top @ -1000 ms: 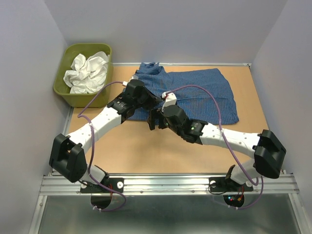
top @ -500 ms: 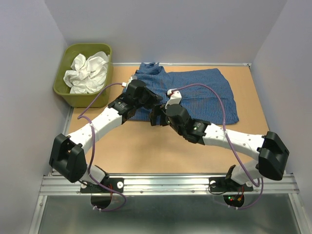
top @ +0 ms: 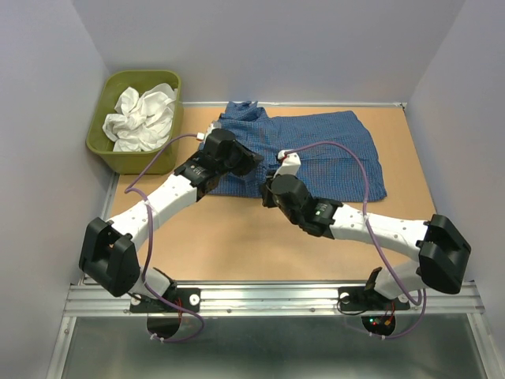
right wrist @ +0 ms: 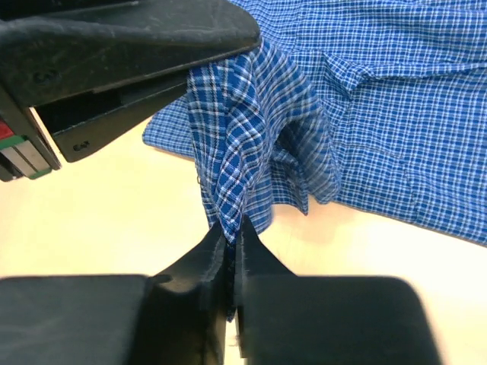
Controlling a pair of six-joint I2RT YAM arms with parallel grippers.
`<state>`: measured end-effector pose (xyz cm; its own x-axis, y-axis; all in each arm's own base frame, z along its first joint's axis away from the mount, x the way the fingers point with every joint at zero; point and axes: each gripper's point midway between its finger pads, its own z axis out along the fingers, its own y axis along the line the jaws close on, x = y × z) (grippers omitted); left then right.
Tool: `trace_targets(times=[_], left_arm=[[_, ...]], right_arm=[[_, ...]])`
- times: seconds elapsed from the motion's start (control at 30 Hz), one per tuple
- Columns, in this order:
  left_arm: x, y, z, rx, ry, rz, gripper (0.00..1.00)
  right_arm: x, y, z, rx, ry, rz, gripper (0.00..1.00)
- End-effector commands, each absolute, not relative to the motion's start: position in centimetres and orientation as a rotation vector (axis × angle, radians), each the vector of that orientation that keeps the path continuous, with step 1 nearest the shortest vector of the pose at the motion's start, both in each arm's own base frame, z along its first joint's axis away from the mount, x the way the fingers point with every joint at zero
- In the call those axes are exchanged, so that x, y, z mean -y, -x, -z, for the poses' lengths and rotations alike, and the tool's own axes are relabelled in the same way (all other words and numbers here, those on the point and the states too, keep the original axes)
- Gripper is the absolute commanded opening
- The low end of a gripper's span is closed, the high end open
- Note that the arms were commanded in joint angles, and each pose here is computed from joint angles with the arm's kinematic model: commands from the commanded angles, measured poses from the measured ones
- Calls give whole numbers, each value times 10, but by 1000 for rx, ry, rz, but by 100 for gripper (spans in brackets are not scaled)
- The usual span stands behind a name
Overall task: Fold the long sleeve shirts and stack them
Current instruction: Fold the shirt
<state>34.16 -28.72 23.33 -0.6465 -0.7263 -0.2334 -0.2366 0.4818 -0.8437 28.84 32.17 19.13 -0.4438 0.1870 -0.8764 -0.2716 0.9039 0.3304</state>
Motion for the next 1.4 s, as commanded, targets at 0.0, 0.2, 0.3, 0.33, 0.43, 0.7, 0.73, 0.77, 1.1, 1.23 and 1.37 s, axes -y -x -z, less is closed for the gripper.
trace_targets(times=[0.0, 0.2, 0.3, 0.33, 0.43, 0.7, 0.73, 0.77, 1.1, 1.23, 1.37], left_arm=[[281, -344, -261, -2047, 744, 1110, 24], [257, -361, -260, -2039, 628, 954, 59], [242, -372, -268, -2020, 572, 919, 72], [238, -375, -273, -2010, 546, 911, 79], [223, -383, -282, -1982, 489, 860, 87], [175, -375, -264, -1948, 389, 647, 91], [172, -373, -260, -1950, 373, 629, 90], [169, -371, -251, -1964, 374, 607, 89], [142, -372, -133, -2191, 498, 400, 76], [136, -377, -105, -2245, 539, 379, 76], [140, -383, -88, -2286, 542, 377, 75]], right_arm=[[-312, -294, -224, -1860, 11, -541, 1], [-288, -310, -256, -1780, 43, -440, 1], [-280, -327, -274, -1746, 69, -396, 1], [-279, -333, -274, -1745, 93, -376, 1], [-274, -358, -292, -1716, 111, -343, 1], [-279, -432, -355, -1591, 198, -230, 0], [-282, -438, -362, -1575, 211, -218, 1], [-284, -453, -351, -1588, 244, -178, 0], [-300, -525, -366, -1505, 301, -90, 1], [-297, -543, -359, -1505, 298, -67, 1], [-295, -551, -353, -1508, 296, -62, 1]])
